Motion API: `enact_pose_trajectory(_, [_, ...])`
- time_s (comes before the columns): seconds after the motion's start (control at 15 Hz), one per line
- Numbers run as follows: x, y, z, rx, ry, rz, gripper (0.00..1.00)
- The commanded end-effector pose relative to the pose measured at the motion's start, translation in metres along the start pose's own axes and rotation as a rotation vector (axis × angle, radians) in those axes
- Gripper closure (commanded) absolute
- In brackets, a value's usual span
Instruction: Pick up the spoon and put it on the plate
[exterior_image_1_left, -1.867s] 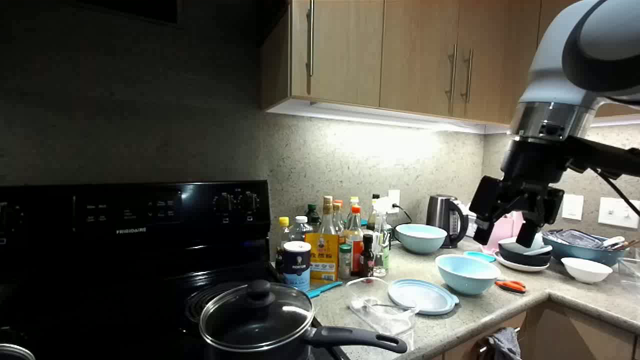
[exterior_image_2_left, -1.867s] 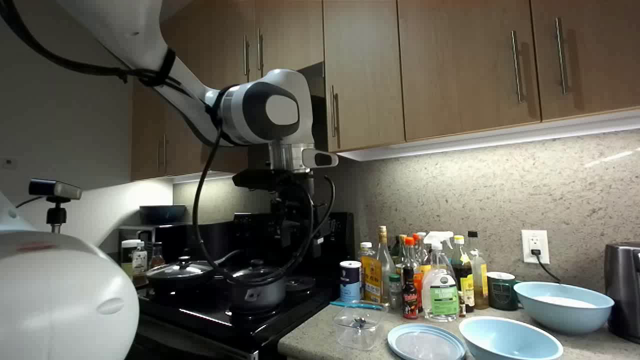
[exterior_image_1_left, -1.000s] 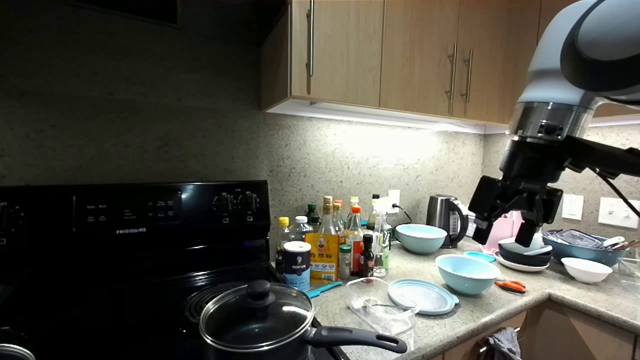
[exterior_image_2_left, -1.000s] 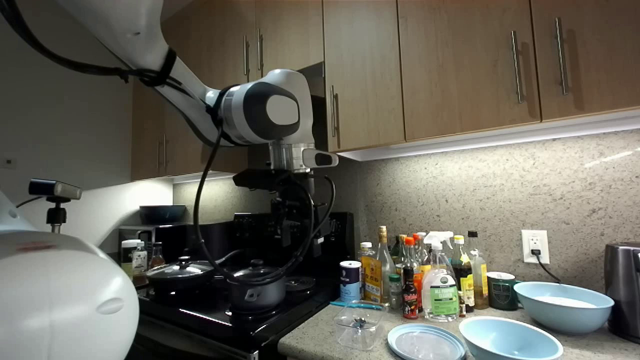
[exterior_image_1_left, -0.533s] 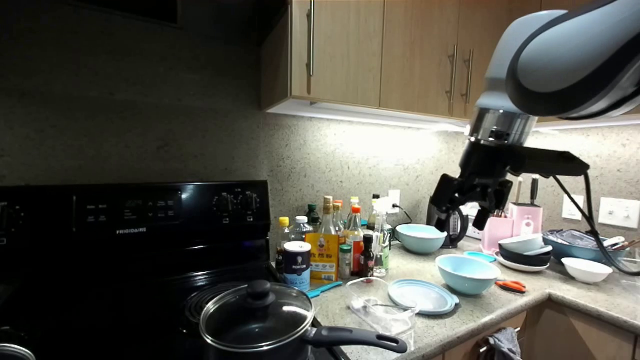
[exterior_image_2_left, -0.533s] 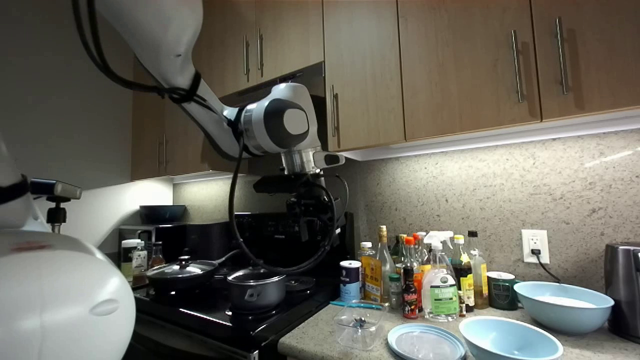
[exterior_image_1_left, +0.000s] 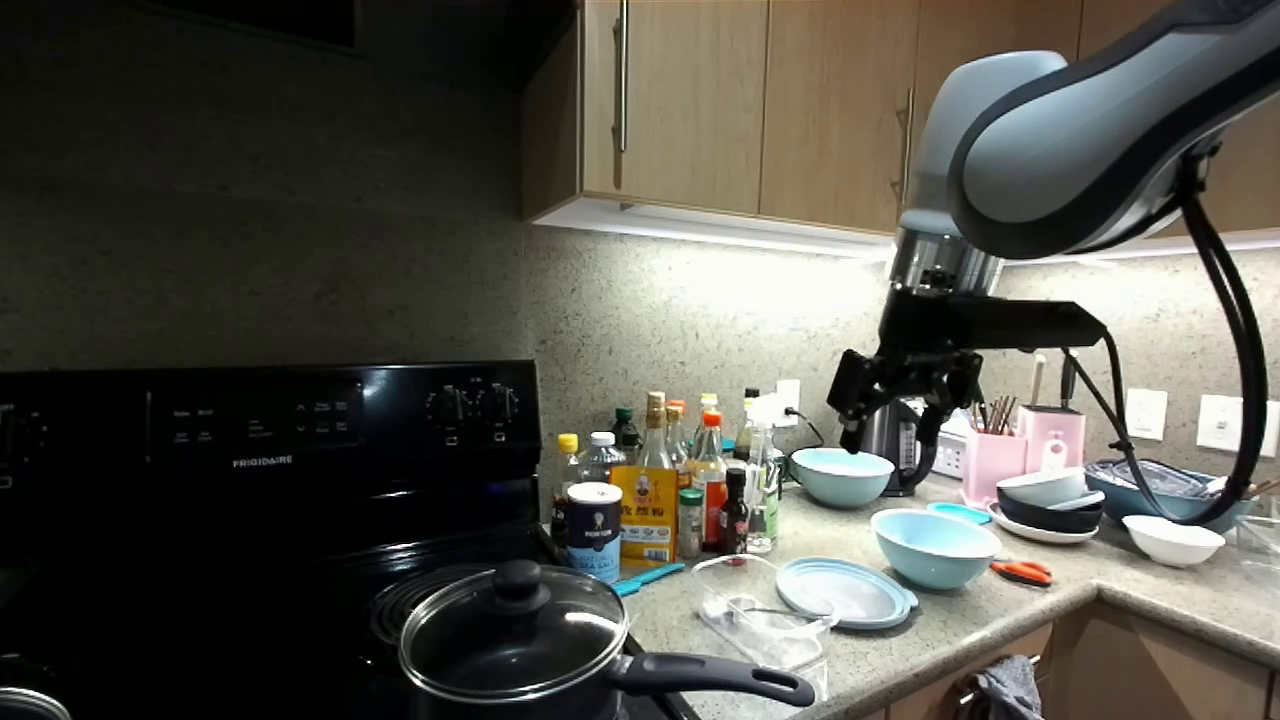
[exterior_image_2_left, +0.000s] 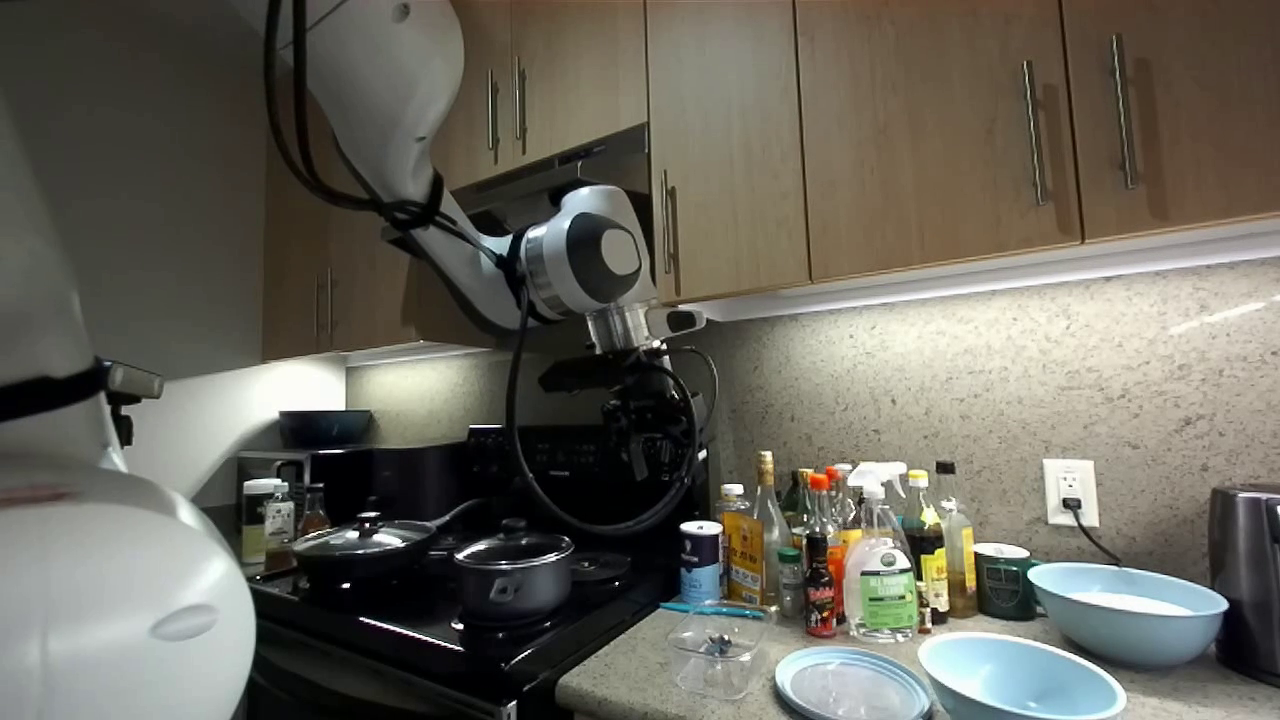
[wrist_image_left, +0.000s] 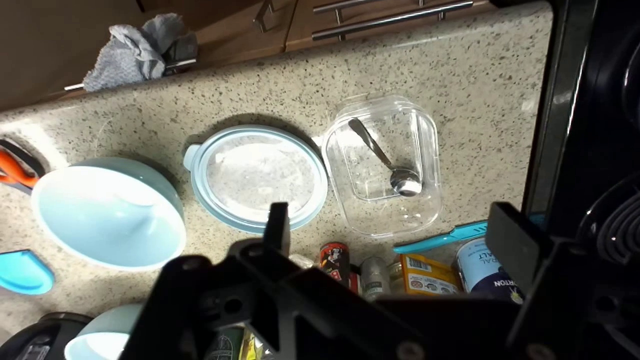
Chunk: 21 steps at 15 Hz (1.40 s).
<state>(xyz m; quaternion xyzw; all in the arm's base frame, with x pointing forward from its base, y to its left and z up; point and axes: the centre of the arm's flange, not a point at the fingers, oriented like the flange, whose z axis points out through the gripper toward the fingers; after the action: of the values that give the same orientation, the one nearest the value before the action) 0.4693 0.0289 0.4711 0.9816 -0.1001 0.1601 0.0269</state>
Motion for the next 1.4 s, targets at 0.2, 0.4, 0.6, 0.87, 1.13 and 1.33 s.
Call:
enact_pose_trajectory(0.2, [0.032,0.013,0.030,-0.007,-0.065,0.026,0.00])
enact_pose_trajectory(0.4, [0.047,0.015,0.052,-0.023,-0.090,0.028,0.00])
enact_pose_trajectory(0.6, [0.058,0.013,0.079,-0.069,-0.101,0.006,0.00])
enact_pose_trajectory(0.87, [0.056,0.018,0.087,-0.093,-0.111,-0.012,0.00])
enact_pose_trajectory(1.13, [0.062,0.018,0.093,-0.098,-0.111,-0.016,0.00])
enact_pose_trajectory(1.33, [0.082,0.014,0.121,-0.092,-0.161,-0.111,0.00])
